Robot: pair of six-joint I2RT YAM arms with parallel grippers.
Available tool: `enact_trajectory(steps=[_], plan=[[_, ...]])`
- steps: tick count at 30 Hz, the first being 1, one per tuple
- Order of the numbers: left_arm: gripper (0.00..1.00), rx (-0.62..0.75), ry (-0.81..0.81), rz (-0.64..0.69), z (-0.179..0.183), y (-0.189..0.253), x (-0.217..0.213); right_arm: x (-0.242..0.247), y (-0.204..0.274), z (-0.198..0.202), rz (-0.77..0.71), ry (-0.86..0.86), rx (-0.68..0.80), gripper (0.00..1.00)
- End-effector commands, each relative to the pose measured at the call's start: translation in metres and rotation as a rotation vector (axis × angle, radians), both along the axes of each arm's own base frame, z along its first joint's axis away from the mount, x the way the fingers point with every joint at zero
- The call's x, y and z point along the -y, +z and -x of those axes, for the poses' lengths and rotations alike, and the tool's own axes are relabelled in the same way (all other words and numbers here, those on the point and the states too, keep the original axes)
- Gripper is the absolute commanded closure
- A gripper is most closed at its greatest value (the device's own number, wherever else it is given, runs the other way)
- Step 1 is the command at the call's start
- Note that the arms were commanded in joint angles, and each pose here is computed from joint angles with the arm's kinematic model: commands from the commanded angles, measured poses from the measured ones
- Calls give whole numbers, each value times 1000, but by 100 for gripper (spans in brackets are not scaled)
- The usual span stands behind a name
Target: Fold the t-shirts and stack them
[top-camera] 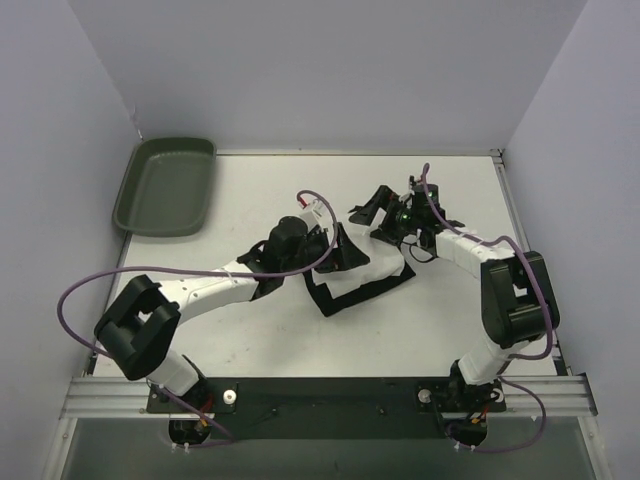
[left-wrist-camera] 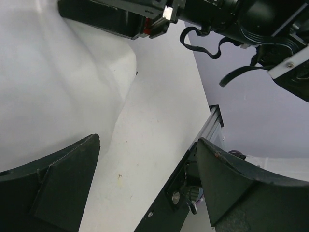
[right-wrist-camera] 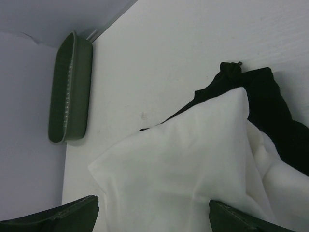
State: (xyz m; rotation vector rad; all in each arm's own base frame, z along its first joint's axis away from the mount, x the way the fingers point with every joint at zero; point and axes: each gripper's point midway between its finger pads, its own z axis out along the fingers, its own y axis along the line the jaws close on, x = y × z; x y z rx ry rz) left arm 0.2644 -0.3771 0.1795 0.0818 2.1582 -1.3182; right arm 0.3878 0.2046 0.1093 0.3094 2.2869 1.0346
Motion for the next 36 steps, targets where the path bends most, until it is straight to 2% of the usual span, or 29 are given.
enact_trajectory(steps=[1, 9, 15, 24, 28, 32, 35, 36], plan=[[10, 129, -70, 154, -4, 43, 20, -20, 68, -21, -152, 90, 166, 0], [10, 80, -83, 117, -8, 3, 28, -22, 102, -27, -160, 104, 221, 0], [9, 52, -94, 108, -6, -22, 29, -28, 52, -34, -169, 110, 129, 0], [10, 0, -88, 60, 10, -66, 9, -14, -59, -34, -148, 69, -48, 0], [10, -20, -89, 35, 26, -81, -6, 2, -77, -36, -113, 17, -77, 0], [10, 7, -79, 19, 30, -76, -16, 8, -62, -39, -49, -4, -35, 0], [10, 41, -83, 28, 29, -55, -17, 12, -25, -38, 41, -16, 66, 0], [10, 46, -84, 29, 29, -47, -16, 12, 1, -33, 79, -18, 103, 0]])
